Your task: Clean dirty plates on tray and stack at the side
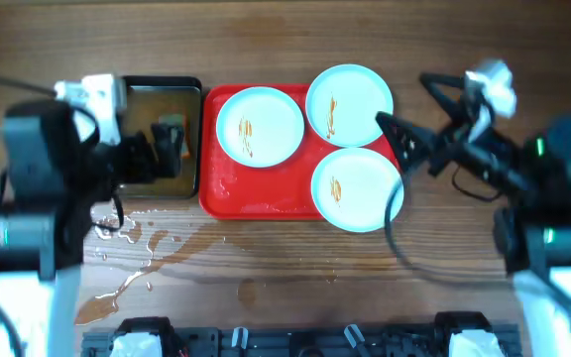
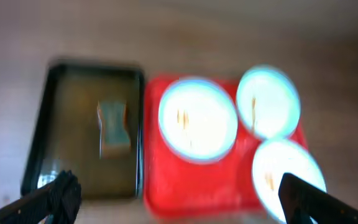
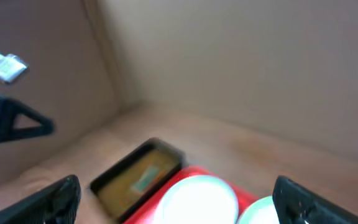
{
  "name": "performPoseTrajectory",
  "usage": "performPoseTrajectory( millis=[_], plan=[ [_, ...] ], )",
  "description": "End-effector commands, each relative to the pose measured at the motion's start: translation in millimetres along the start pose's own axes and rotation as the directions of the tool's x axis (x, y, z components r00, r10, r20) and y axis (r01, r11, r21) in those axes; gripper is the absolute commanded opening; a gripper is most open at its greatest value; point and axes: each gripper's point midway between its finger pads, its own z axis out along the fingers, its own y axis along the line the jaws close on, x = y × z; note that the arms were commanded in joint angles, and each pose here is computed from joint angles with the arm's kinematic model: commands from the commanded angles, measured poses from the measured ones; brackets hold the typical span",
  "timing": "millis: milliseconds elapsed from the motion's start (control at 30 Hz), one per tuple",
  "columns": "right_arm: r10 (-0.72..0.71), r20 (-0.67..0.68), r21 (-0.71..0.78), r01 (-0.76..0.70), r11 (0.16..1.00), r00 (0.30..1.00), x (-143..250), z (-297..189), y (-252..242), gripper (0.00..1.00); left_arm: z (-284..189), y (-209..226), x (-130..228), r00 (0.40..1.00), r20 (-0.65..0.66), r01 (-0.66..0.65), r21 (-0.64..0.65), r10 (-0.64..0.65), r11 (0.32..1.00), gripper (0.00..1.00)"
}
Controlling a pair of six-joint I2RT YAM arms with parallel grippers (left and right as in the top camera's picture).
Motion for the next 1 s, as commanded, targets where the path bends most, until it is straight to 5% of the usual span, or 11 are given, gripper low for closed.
performPoseTrajectory(
  millis=[0, 167, 333, 567, 767, 967],
  plan=[
    [0.161, -0.161, -0.092, -0.177, 0.980, 0.974, 4, 29, -11, 1.00, 37, 11, 2, 0.986, -0.161, 0.028, -0.028, -0.032, 0.999, 1.00],
    [0.352, -0.274, -0.044, -0.378, 0.925, 0.895, 47, 66, -55, 1.00, 95, 47, 19, 0.948, -0.308, 0.027, -0.163, -0.076, 0.986, 1.00],
    [0.659, -0.353, 0.113, -0.669, 0.735, 0.665, 97, 83, -81, 1.00, 132, 56, 33, 0.914, -0.380, 0.075, -0.181, -0.141, 0.981, 1.00],
    [0.570, -0.382, 0.177, -0.548, 0.817, 0.727, 113, 104, -72, 0.99, 129, 68, 17, 0.919, -0.317, 0.174, -0.208, -0.234, 0.963, 1.00],
    [0.414, -0.400, 0.391, -0.257, 0.884, 0.817, 99, 131, -50, 0.99, 123, 99, 1, 0.924, -0.233, 0.244, -0.251, -0.303, 0.937, 1.00],
    [0.467, -0.502, 0.434, -0.255, 0.864, 0.728, 156, 181, -50, 0.93, 124, 99, -1, 0.927, -0.225, 0.244, -0.248, -0.300, 0.938, 1.00]
  ],
)
